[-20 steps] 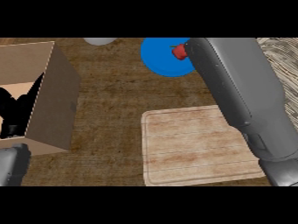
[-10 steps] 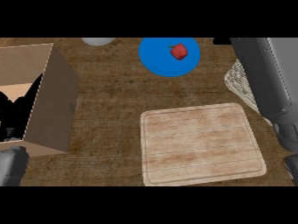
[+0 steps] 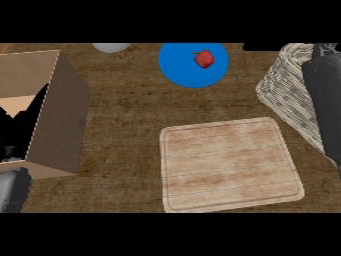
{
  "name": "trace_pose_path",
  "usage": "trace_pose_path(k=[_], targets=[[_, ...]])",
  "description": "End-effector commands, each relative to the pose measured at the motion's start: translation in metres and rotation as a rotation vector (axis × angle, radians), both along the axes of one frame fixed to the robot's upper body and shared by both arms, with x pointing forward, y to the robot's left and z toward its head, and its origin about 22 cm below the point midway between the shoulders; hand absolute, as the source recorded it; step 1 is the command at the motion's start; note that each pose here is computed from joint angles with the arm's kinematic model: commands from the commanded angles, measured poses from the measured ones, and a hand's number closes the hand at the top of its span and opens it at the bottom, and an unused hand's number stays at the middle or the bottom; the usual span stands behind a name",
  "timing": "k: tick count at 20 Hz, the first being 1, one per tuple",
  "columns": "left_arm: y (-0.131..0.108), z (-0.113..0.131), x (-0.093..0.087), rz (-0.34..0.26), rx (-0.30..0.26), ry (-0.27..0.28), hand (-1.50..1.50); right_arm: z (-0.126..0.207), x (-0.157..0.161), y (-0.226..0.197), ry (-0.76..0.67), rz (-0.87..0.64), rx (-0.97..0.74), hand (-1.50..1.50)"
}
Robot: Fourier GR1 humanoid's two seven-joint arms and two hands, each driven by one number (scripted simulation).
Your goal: Pick the tomato from the cutting board and place it in the basket
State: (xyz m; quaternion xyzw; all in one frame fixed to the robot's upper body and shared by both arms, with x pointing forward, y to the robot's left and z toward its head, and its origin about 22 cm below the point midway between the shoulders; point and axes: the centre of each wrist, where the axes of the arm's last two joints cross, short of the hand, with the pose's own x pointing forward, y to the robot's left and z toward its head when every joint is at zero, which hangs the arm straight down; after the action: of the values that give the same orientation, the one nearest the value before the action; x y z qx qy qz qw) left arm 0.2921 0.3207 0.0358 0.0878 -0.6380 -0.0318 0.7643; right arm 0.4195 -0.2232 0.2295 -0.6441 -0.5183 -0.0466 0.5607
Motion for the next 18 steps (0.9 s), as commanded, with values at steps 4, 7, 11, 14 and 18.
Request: trace_pose_path(k=[4, 7, 11, 14, 18], targets=[[-0.008, -0.014, 0.003, -0.012, -0.007, 0.011, 0.0, -0.042, -0.011, -0.038, -0.018, -0.022, 0.05, 1.5], [-0.007, -0.001, -0.004, -0.001, -0.002, 0.013, 0.0, -0.04, -0.01, -0.055, -0.103, -0.242, 0.079, -1.5], [-0.009, 0.0, -0.002, 0.0, 0.013, 0.007, 0.0, -0.065, -0.014, -0.079, -0.038, -0.211, 0.089, -1.5], [0.01, 0.001, -0.004, -0.011, 0.004, -0.004, 0.0, -0.071, -0.018, -0.064, -0.072, -0.12, 0.091, -1.5], [-0.012, -0.007, -0.006, 0.003, 0.018, 0.001, 0.0, -0.071, -0.016, -0.085, -0.115, -0.075, 0.086, -1.5]])
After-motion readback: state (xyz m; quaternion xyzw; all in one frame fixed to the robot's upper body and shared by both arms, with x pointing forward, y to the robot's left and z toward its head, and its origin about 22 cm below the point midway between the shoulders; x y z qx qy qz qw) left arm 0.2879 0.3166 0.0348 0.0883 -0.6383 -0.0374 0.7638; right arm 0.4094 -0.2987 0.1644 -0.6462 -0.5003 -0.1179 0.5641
